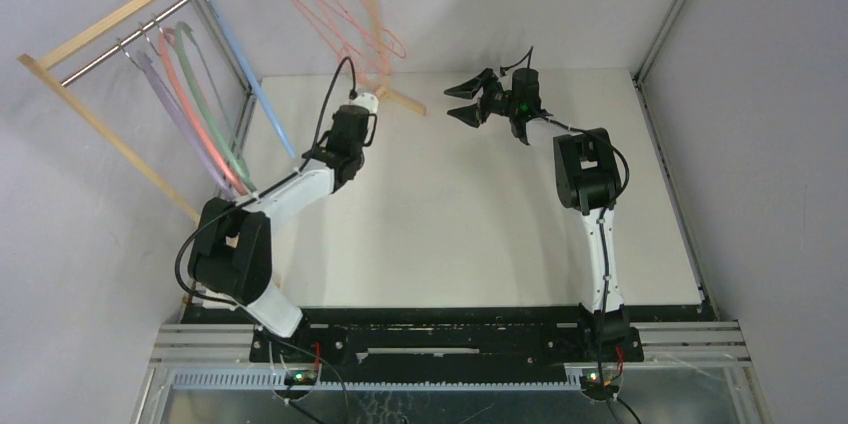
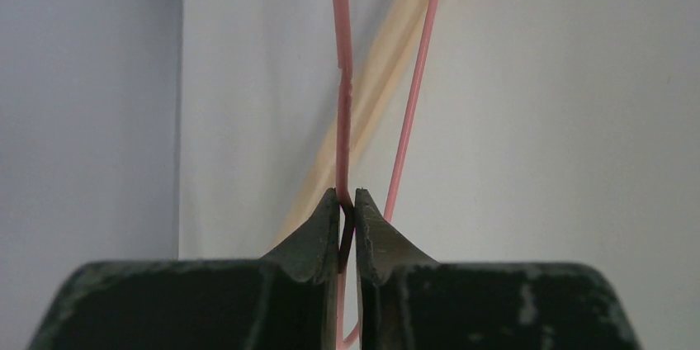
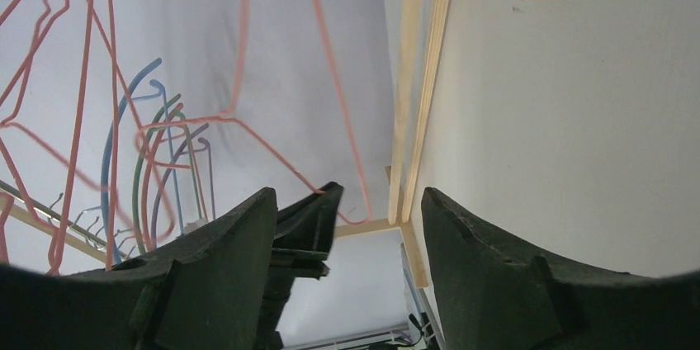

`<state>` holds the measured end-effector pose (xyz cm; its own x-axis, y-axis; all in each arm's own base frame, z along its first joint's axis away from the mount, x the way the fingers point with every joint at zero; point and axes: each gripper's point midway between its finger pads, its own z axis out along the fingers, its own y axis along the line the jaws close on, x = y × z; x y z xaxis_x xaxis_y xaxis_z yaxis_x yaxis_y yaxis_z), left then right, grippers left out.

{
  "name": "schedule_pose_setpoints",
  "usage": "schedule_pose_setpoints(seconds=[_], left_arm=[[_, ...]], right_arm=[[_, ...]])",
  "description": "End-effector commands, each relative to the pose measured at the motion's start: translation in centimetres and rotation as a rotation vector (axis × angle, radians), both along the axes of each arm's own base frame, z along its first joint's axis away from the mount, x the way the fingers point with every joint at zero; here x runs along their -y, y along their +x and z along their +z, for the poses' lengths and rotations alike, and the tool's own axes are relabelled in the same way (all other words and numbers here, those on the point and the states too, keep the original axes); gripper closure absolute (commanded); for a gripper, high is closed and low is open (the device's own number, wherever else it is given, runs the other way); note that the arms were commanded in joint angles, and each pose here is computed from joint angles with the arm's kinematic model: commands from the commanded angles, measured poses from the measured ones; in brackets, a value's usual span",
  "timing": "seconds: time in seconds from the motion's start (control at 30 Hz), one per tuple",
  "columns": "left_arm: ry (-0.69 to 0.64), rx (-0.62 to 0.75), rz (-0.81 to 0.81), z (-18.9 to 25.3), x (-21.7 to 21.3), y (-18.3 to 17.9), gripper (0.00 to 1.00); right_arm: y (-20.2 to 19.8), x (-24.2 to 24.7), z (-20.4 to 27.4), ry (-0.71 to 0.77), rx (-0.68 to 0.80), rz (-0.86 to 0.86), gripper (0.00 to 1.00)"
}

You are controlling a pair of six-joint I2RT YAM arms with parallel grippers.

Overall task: Organize the hangers
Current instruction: Pick up the hanger from the clothesline.

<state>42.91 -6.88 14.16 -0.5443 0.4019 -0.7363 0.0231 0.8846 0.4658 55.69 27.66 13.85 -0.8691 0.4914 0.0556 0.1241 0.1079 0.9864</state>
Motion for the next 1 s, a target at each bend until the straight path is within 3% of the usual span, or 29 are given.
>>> schedule_pose_setpoints(seconds=[0.0, 0.7, 0.97], left_arm=[[-0.026, 0.191, 0.04, 8.1, -0.5, 1.8, 1.0], [-0.005, 0.194, -0.044, 11.9, 1.3, 2.5, 1.0], [0.01, 0.1, -0.144, 10.3, 2.6, 2.2, 1.0]], right_arm=[[0.2, -0.1, 2.0, 0.025, 0.072, 0.011, 0.27], [0.4, 0.2, 2.2, 0.03, 0.066, 0.001, 0.27], [0.3, 0.2, 2.2, 0.026, 0.062, 0.001, 0.27]])
